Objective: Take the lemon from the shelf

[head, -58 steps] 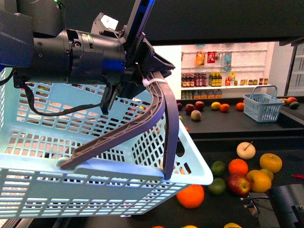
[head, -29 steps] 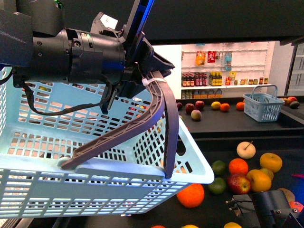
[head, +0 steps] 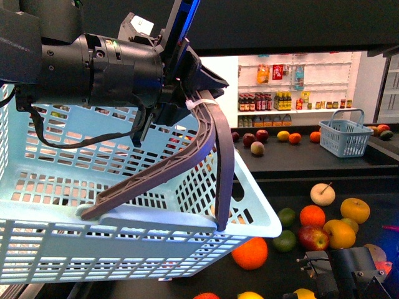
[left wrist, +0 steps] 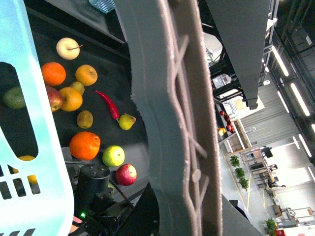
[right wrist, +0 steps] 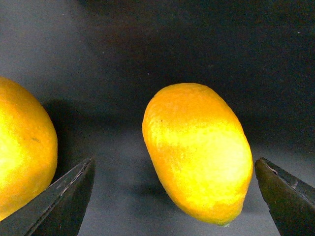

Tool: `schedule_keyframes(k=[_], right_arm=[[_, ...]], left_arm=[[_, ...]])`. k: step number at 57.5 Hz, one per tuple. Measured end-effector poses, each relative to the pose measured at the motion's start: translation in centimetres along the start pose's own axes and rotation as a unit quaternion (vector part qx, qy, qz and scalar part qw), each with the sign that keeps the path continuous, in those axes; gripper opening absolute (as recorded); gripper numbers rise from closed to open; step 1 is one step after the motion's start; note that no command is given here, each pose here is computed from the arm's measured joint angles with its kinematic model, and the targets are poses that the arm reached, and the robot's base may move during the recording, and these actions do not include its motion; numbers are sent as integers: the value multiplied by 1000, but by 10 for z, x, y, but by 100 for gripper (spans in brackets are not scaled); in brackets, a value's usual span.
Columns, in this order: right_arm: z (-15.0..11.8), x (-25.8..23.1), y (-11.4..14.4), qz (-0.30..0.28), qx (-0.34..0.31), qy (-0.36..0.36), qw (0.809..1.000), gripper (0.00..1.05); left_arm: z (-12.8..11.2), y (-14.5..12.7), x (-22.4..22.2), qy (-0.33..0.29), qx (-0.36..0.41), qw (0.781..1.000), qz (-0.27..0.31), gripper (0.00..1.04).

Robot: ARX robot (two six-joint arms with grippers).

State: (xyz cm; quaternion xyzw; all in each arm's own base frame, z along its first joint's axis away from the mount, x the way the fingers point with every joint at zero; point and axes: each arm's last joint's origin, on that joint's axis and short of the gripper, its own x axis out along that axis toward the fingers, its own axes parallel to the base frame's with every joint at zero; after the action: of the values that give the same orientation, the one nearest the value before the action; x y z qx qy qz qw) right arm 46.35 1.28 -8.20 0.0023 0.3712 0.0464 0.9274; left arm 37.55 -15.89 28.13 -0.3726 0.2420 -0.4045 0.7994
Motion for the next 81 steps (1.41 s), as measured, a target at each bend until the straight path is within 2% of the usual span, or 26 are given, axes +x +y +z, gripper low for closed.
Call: schedule_keyframes(k=[29, 45, 55, 62, 70, 76, 81], right_arm=[[-11, 20, 4, -7, -36, -4, 999, 97], [-11, 20, 4, -7, -34, -3, 999, 59], [-6, 15, 1, -26, -17, -9, 999, 49], [12, -1, -5, -44, -10, -37, 998, 48], [50, -32, -15, -55, 16, -95, 994, 48], [89, -71, -25, -35, 47, -152, 987, 48], [121, -111, -31, 3, 85, -197, 977, 48]], left_arm=[[0, 0, 0, 0, 0, 1000, 0, 8], [0, 0, 0, 0, 0, 1000, 0, 8], [0, 0, 0, 0, 0, 1000, 0, 8], [0, 0, 0, 0, 0, 1000, 0, 8], [0, 0, 0, 0, 0, 1000, 0, 8], [0, 0, 0, 0, 0, 1000, 0, 8], [0, 0, 0, 0, 0, 1000, 0, 8]])
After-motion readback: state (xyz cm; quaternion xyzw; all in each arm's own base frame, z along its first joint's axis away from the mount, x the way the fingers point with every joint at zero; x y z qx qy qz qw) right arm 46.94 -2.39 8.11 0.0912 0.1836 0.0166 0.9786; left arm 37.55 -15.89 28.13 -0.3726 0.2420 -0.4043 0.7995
